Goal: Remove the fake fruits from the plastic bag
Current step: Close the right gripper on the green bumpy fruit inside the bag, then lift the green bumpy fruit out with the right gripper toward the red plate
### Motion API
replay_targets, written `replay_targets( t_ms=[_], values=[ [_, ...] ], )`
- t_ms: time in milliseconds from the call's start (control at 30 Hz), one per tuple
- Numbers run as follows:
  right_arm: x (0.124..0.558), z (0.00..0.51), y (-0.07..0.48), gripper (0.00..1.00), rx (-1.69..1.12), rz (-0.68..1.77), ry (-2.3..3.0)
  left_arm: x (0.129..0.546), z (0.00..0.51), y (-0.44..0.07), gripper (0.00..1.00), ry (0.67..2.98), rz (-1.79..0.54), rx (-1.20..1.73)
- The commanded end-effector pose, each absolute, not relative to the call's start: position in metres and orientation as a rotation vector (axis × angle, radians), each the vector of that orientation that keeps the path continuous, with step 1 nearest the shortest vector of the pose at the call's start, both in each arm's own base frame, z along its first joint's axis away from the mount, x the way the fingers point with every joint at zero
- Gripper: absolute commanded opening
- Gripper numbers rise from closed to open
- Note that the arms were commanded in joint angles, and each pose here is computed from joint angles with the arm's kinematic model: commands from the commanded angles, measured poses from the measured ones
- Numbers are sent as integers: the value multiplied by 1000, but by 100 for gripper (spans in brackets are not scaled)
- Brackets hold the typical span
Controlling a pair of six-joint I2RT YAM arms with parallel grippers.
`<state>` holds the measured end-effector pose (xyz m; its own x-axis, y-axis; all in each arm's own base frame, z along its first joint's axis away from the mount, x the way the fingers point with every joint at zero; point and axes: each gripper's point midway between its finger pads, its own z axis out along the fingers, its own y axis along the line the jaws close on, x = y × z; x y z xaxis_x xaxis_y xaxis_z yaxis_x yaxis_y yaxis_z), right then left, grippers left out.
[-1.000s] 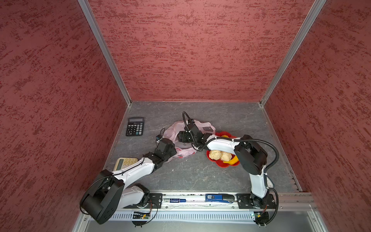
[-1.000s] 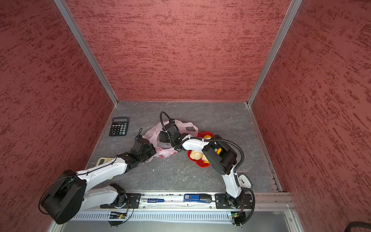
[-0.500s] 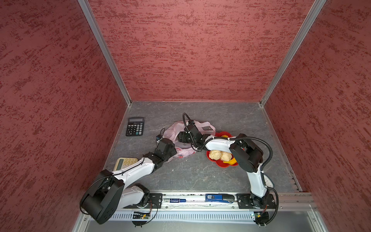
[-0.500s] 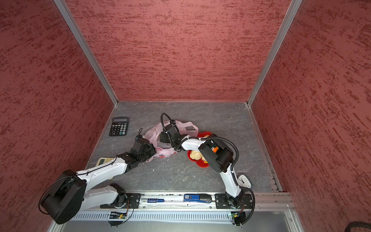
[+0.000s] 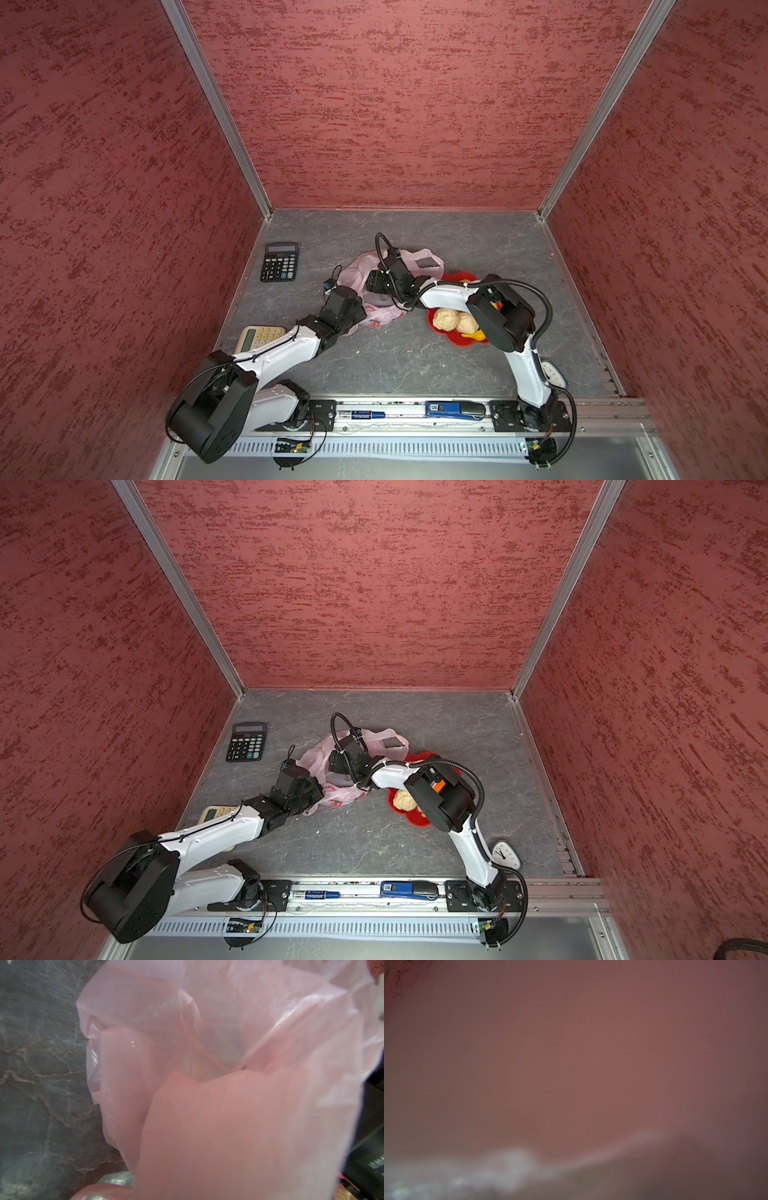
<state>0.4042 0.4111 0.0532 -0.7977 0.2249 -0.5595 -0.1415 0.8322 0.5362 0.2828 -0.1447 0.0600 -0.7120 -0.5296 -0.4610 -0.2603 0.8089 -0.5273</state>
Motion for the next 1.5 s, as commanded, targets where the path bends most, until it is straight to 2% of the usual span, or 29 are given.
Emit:
replay_targets(
  t_ms=[0,367,600,833,1467],
  values=[
    [418,63,417,78,104,799,2335,283,59,-149,1,2379,-581,-550],
    [422,58,418,66,104,808,2335,285,56,-151,1,2383,-582,-552],
    [417,60,419,50,77,837,2335,286,59,-148,1,2371,-570,-564],
    [405,72,417,40,12,871,2318,291,64,-143,1,2354,-555,-577],
    [356,100,405,37,-203,887,2319,314,75,-141,1,2329,-531,-587]
  ],
)
